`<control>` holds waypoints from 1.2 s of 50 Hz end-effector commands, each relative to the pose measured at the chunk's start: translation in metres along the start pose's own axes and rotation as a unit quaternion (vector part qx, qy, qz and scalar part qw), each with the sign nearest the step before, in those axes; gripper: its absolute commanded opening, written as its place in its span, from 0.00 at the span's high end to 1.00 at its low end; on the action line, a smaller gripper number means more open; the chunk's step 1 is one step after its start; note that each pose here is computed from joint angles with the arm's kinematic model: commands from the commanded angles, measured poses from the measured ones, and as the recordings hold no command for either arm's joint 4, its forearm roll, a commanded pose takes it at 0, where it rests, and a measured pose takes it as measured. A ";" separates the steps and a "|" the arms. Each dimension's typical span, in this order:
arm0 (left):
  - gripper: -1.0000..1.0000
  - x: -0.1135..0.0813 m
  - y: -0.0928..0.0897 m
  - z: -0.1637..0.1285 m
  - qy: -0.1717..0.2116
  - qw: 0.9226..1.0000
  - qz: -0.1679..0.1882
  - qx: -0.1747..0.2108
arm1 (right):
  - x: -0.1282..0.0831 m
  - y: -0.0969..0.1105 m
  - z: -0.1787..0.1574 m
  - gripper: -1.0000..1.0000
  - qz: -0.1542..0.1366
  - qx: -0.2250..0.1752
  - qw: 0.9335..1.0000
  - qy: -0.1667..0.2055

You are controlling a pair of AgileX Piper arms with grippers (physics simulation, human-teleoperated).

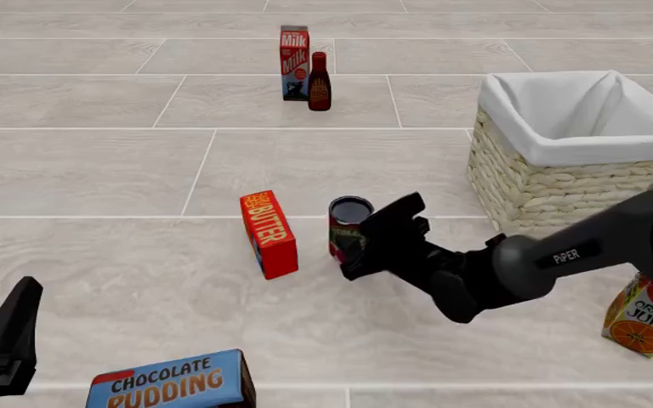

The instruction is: Pick the tomato sauce and place it in the basket.

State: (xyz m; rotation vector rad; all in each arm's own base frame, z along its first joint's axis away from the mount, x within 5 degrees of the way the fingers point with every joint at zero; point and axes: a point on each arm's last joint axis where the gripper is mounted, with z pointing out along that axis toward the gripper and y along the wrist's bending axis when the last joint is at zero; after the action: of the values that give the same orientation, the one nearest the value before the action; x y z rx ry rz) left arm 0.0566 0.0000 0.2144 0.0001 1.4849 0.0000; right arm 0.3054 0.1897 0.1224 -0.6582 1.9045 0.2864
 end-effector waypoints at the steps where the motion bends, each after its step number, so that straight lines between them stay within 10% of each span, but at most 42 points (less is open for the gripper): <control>1: 0.00 0.000 0.000 0.000 0.000 1.000 0.000 0.000 | -0.017 -0.004 -0.014 1.00 0.001 0.005 1.000 -0.015; 60: 0.00 0.000 0.000 0.000 0.000 1.000 0.000 0.000 | -0.076 -0.043 -0.076 1.00 -0.020 0.058 0.997 -0.052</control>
State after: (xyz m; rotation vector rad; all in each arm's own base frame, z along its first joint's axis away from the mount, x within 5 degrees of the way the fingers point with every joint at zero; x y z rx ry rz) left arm 0.0566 0.0000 0.2144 0.0001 1.4850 -0.0001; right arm 0.2945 0.1493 0.2115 -0.6236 1.8050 0.1851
